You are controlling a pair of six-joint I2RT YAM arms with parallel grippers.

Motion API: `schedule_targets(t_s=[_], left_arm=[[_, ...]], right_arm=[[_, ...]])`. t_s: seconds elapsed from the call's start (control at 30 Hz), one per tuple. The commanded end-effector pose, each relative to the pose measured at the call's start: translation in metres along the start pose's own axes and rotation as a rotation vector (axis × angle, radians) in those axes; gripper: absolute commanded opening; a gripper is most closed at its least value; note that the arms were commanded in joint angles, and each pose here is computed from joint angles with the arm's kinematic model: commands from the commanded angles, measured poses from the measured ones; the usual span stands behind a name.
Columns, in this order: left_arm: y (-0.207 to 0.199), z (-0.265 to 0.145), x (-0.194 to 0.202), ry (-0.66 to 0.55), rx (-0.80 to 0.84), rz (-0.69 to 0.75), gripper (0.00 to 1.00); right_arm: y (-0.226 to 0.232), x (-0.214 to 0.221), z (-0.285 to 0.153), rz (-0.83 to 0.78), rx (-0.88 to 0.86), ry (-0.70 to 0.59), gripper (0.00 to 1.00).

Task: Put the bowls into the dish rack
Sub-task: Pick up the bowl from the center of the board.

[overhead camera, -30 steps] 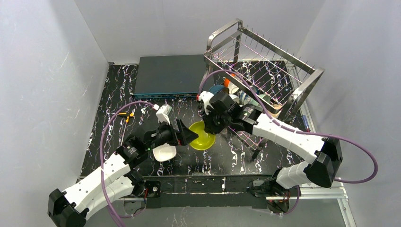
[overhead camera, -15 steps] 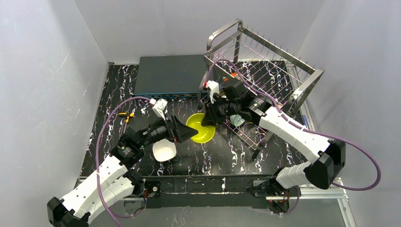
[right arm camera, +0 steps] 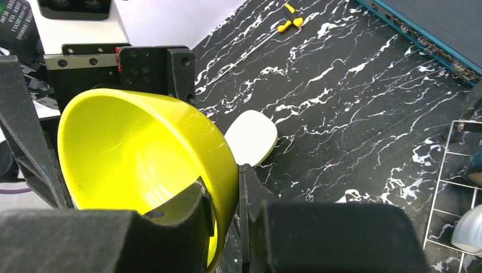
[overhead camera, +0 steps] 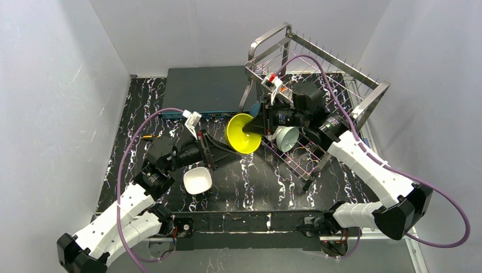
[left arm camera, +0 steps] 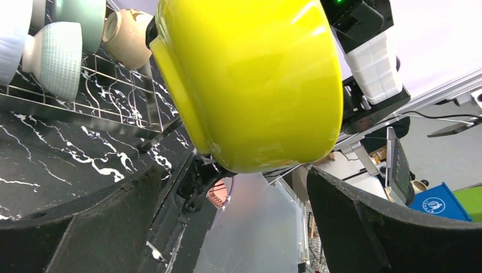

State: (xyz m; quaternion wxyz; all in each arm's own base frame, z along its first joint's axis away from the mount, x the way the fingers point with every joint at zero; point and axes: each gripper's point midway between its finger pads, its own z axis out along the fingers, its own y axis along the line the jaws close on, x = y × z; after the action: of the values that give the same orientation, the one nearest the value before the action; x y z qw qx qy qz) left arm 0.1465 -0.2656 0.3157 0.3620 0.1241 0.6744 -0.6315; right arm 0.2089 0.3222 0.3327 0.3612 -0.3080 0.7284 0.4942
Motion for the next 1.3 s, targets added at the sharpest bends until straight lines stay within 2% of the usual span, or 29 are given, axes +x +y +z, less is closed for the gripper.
schedule_targets(t_s=[0.0,0.4,0.53,0.67,0.8,0.97,1.0,1.03,1.2,1.27], left_arm=[[-0.033,0.000,-0.019,-0.032,0.097,0.030,0.98],[-0.048,0.004,-0.040,-0.081,0.112,0.038,0.94],[-0.044,0.007,-0.041,-0.085,0.097,0.018,0.84],[-0.038,0.011,-0.037,-0.058,0.091,-0.002,0.63],[-0.033,0.010,-0.036,-0.074,0.075,-0.015,0.36],[-0.027,0.009,-0.035,-0.091,0.056,-0.019,0.08],[-0.027,0.009,-0.035,-0.092,0.055,-0.021,0.01],[-0.026,0.009,-0.035,-0.093,0.053,-0.025,0.00],[-0.021,0.009,-0.031,-0.087,0.043,-0.033,0.00],[-0.017,0.009,-0.030,-0.092,0.030,-0.037,0.00]], right_arm=[[0.019,-0.019,-0.006,-0.015,-0.074,-0.068,0.01],[0.009,-0.008,-0.005,-0.012,-0.032,-0.034,0.01],[0.006,-0.007,-0.004,-0.010,-0.023,-0.031,0.01],[0.005,-0.006,-0.004,-0.006,-0.019,-0.027,0.01],[0.001,-0.004,-0.002,-0.003,-0.005,-0.023,0.01],[-0.002,-0.002,-0.001,0.002,0.004,-0.021,0.01],[-0.003,-0.002,-0.001,0.004,0.006,-0.020,0.07],[-0.003,-0.002,-0.001,0.003,0.007,-0.020,0.14],[-0.003,-0.003,-0.001,-0.003,0.013,-0.025,0.63],[-0.004,-0.005,-0.001,-0.011,0.019,-0.030,0.71]])
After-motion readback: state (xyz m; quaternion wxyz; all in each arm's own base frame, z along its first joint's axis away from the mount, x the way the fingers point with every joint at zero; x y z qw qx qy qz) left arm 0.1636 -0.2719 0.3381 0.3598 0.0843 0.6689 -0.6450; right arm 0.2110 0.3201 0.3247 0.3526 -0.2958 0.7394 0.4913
